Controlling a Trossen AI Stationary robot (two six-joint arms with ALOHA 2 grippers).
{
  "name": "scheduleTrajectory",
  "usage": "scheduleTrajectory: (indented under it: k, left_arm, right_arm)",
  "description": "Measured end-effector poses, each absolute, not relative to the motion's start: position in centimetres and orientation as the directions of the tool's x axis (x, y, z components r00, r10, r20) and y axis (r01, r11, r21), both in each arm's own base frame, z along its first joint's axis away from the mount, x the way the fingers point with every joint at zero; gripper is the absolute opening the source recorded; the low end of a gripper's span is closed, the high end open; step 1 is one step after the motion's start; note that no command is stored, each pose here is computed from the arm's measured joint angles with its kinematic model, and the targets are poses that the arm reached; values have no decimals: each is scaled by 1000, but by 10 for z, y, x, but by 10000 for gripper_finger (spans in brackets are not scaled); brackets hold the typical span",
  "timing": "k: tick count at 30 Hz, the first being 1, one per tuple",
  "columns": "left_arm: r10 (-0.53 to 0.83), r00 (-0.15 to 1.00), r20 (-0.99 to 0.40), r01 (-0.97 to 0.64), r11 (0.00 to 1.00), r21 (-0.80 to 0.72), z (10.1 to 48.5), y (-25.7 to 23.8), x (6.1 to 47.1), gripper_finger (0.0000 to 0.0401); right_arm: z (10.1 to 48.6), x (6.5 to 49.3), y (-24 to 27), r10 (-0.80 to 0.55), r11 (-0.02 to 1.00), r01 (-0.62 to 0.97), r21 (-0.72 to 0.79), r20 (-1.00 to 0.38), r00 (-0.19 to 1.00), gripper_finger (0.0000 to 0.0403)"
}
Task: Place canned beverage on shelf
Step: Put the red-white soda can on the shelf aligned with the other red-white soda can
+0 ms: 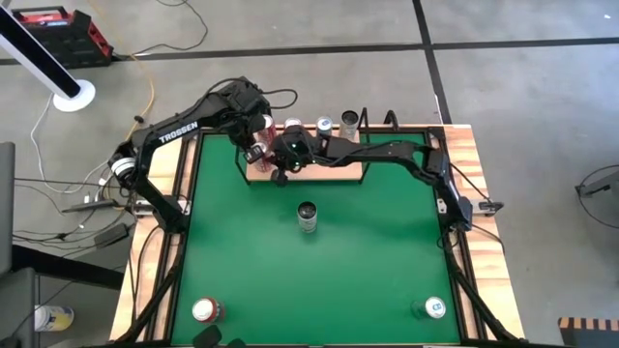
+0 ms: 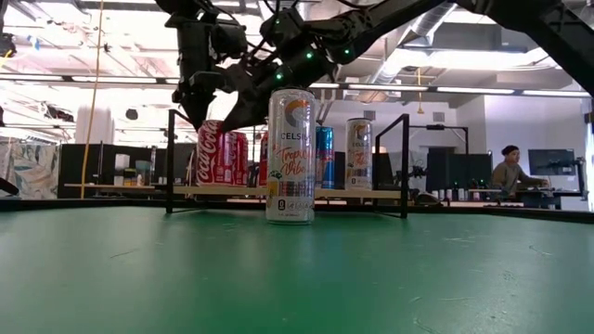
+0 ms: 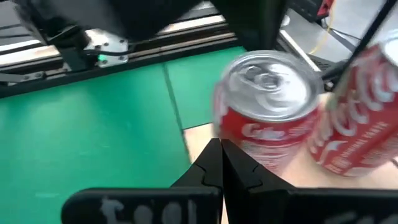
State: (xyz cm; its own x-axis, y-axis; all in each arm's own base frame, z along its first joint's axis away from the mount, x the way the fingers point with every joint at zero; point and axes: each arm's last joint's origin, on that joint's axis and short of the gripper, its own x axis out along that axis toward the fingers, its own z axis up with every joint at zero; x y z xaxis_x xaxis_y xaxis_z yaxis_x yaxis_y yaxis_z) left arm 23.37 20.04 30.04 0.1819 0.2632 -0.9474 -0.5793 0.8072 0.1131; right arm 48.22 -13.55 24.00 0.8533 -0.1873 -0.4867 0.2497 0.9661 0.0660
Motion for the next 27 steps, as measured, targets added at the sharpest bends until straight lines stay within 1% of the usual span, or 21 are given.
scheduleTrajectory:
  k: [14,21,24,27]
  left_arm:
    - [263,218,-940,-589,803,88,299,206,235,0]
    - [260,253,-932,-587,807,66,300,207,238,0]
    - [263,259,-929,-588,806,65,300,207,238,0]
    - [271,252,-929,-591,803,74,300,208,238,0]
  right_arm:
    - [238,476,-149,-206,957,282,71,-516,832,19]
    - [240,470,-153,-212,954,293,66,-543,813,19]
    - [246,465,-156,-216,951,302,65,-558,801,19]
    - [257,461,-157,-223,954,297,52,-540,811,19]
